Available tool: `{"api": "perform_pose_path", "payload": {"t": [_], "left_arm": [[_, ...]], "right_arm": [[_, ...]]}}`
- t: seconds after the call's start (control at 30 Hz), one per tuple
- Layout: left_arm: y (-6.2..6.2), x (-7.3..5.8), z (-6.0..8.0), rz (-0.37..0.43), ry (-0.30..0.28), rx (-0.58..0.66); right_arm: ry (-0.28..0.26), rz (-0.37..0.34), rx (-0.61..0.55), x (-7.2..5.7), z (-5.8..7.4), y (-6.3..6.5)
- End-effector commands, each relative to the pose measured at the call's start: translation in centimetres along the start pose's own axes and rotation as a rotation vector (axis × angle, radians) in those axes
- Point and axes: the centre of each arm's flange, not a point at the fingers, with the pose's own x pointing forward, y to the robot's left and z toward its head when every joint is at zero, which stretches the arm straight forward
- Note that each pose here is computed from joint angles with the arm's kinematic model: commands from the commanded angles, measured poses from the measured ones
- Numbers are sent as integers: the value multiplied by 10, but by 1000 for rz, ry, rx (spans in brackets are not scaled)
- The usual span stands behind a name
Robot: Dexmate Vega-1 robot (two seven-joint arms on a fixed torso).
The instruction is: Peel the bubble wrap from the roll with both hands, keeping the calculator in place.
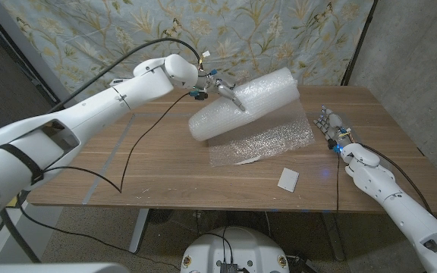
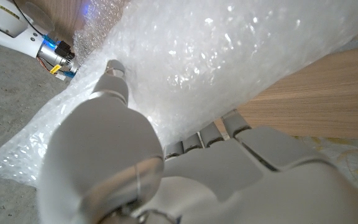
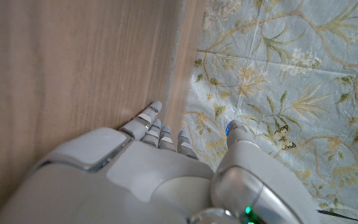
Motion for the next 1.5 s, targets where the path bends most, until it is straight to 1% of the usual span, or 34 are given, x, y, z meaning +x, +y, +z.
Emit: {"api": "perform_pose_path", "payload": {"t": [0.03,0.1,0.23,0.33,0.43,0.53,0.6,0.8,0.9,1.0,1.1,1.17,1.27,1.4,1.5], "left_arm": [[-3,-11,-11,77,-36,-115],[-4,-12,-15,64,-53,-143],[-8,-15,-21,90,-61,-184],[-9,-17,-25,107,-87,-236],[-11,-20,-27,168,-128,-290],[-13,-20,-28,184,-156,-364],[-14,-21,-27,194,-149,-364],[-16,-21,-25,189,-152,-414],[-19,-20,-25,187,-168,-449],[-23,-19,-26,194,-177,-485],[-28,-17,-28,192,-202,-539],[-33,-16,-30,209,-215,-578],[-40,-14,-34,213,-232,-647],[-45,-13,-38,206,-234,-680],[-48,-13,-40,216,-243,-714]], "right_arm": [[11,0,-10,-3,-1,4],[14,1,-9,-3,-1,6],[18,1,-11,-5,-3,8],[23,0,-12,-7,-5,8],[25,0,-8,-8,-6,9],[24,1,-3,-9,-8,11],[24,2,1,-10,-9,13],[25,1,8,-13,-12,14],[27,2,7,-15,-12,14],[32,3,5,-17,-13,13],[36,1,2,-19,-13,11],[37,0,-1,-21,-13,10],[42,0,1,-22,-14,9],[47,8,-3,-23,-14,11],[51,17,-10,-23,-14,12]]}}
